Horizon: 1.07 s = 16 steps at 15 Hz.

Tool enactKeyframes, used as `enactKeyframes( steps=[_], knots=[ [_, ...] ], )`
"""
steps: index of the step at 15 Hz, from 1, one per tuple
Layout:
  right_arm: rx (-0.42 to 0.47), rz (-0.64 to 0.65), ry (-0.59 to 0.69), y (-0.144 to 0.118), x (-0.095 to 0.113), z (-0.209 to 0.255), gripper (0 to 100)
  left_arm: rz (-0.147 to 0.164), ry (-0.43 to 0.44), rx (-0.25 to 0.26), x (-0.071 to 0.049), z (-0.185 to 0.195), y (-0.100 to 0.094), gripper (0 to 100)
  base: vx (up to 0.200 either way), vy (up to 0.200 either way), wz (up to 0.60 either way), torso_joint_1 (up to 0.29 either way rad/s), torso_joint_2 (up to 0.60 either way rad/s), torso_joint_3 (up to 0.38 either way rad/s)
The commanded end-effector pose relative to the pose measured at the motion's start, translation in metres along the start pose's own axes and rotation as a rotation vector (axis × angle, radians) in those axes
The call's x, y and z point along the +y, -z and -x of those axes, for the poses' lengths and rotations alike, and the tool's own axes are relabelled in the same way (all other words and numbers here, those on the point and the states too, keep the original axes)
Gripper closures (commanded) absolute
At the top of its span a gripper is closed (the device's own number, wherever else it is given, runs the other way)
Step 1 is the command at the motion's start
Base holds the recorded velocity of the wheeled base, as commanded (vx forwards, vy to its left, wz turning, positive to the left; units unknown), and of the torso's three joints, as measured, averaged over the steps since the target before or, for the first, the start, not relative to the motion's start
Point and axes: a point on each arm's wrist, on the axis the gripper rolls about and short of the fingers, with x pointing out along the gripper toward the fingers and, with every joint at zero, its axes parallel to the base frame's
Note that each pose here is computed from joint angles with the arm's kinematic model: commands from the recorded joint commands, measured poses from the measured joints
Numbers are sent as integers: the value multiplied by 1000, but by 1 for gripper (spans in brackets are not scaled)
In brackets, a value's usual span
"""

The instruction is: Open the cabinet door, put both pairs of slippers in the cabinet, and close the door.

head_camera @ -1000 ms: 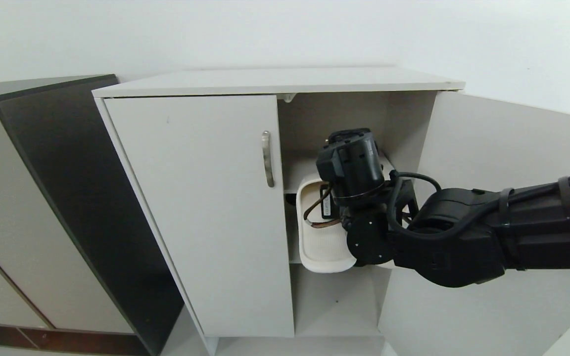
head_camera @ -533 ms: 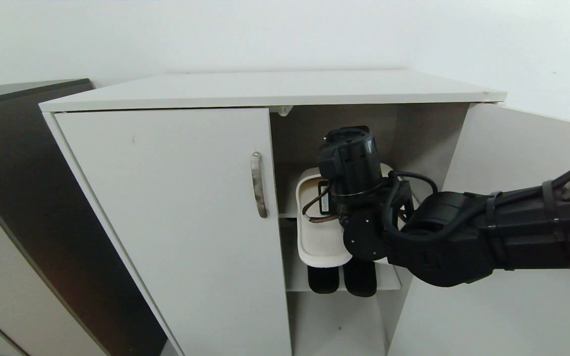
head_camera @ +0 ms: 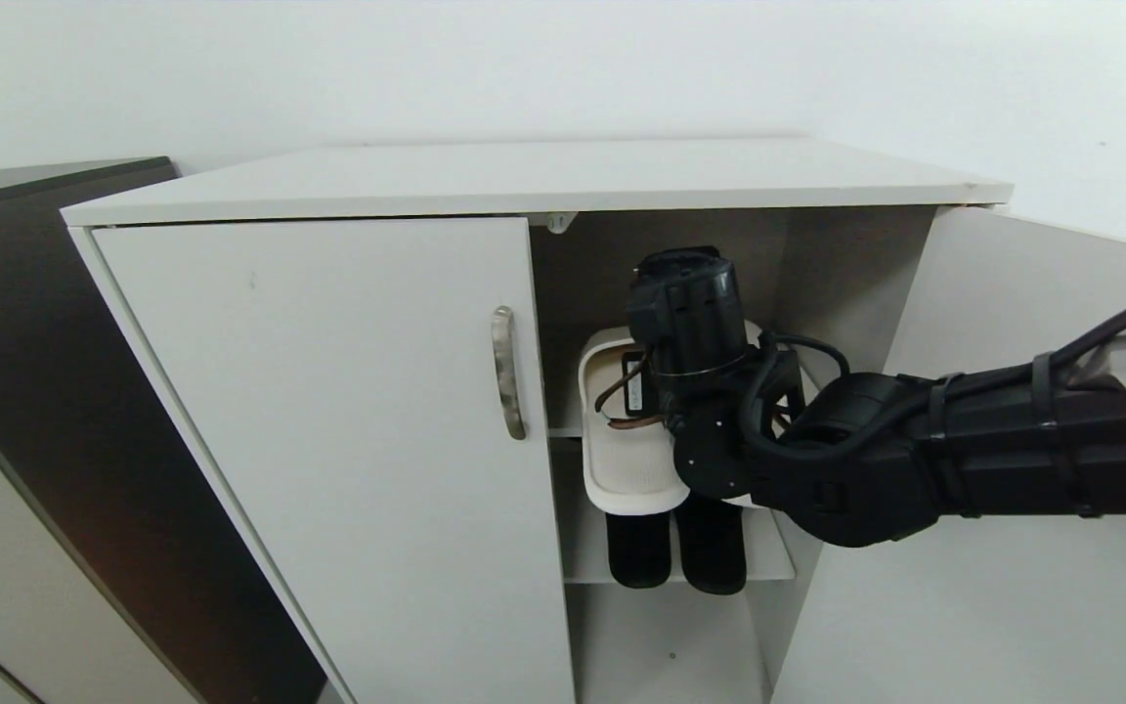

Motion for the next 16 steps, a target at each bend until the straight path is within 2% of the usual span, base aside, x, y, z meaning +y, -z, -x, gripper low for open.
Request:
enactKeyframes(
  steps=[1,4,7,13,16],
  knots=[
    [2,8,7,1,-2,-17,100,2,-2,1,0,0,0,100,0,0,0,0,0,0],
    [2,29,-15,-2,-10,-44,100,2,-2,1,0,0,0,100,0,0,0,0,0,0],
    [-14,9,23,-2,-11,-71,100,2,-2,1,0,0,0,100,0,0,0,0,0,0],
    [-50,-31,56,-6,-13,-98,100,2,-2,1,0,0,0,100,0,0,0,0,0,0],
    [-40,-24,61,0,-12,-103,100,2,-2,1,0,0,0,100,0,0,0,0,0,0]
  ],
)
